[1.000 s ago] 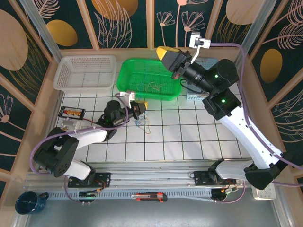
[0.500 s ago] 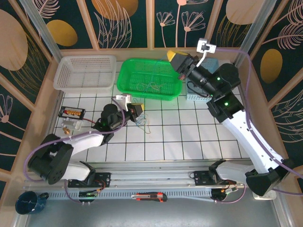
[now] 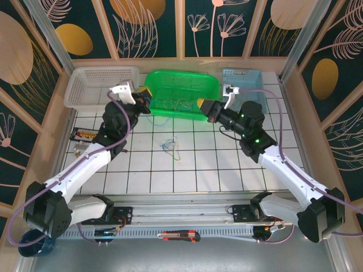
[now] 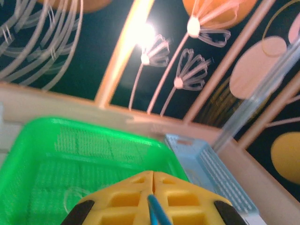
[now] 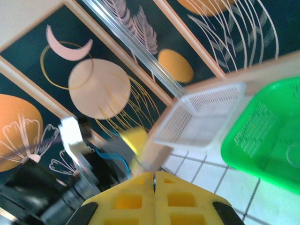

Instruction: Untangle the cables

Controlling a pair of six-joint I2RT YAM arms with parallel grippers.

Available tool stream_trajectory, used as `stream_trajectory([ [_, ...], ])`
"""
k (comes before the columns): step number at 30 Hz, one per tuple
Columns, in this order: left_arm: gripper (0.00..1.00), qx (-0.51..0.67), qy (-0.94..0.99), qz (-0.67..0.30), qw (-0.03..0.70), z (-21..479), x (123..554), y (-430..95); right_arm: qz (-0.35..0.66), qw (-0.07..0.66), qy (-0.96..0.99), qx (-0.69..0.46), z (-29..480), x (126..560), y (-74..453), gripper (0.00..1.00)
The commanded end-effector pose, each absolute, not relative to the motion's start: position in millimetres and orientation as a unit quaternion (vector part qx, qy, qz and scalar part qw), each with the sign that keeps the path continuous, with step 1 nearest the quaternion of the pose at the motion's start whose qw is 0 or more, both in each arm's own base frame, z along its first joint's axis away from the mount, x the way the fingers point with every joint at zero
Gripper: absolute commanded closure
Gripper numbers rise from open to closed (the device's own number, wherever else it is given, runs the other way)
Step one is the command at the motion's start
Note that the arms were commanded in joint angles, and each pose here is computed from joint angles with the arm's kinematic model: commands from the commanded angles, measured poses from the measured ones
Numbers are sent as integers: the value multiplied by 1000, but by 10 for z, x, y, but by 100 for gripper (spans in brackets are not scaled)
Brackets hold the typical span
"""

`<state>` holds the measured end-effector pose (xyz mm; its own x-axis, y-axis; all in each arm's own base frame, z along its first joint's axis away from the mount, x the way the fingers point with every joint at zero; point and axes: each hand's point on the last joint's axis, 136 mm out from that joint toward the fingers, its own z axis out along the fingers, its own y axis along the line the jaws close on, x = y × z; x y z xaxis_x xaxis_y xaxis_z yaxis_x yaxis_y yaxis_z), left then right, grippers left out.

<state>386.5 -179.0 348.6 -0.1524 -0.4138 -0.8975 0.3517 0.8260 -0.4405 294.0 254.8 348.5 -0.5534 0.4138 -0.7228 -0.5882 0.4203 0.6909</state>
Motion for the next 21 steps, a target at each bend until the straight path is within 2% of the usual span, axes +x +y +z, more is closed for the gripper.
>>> stream_trajectory([
  [1,100,-21,728,-228,647,3455,4119,-1609,554,469,683,-77,3513,2861,2674,100],
  [2,100,-27,727,-222,649,3499,4203,-1550,550,466,689,-79,3451,2862,2705,95],
  [8,100,-58,721,-178,667,3799,4670,-1161,535,454,708,-78,3218,2878,2755,51],
  [11,100,-75,719,-157,673,3921,4895,-949,527,453,715,-76,3141,2897,2749,39],
  [15,100,-88,714,-128,683,4054,5159,-694,515,451,725,-78,3056,2933,2751,34],
  [21,100,-112,715,-56,688,4085,5560,-253,504,444,736,-86,2985,2975,2790,33],
])
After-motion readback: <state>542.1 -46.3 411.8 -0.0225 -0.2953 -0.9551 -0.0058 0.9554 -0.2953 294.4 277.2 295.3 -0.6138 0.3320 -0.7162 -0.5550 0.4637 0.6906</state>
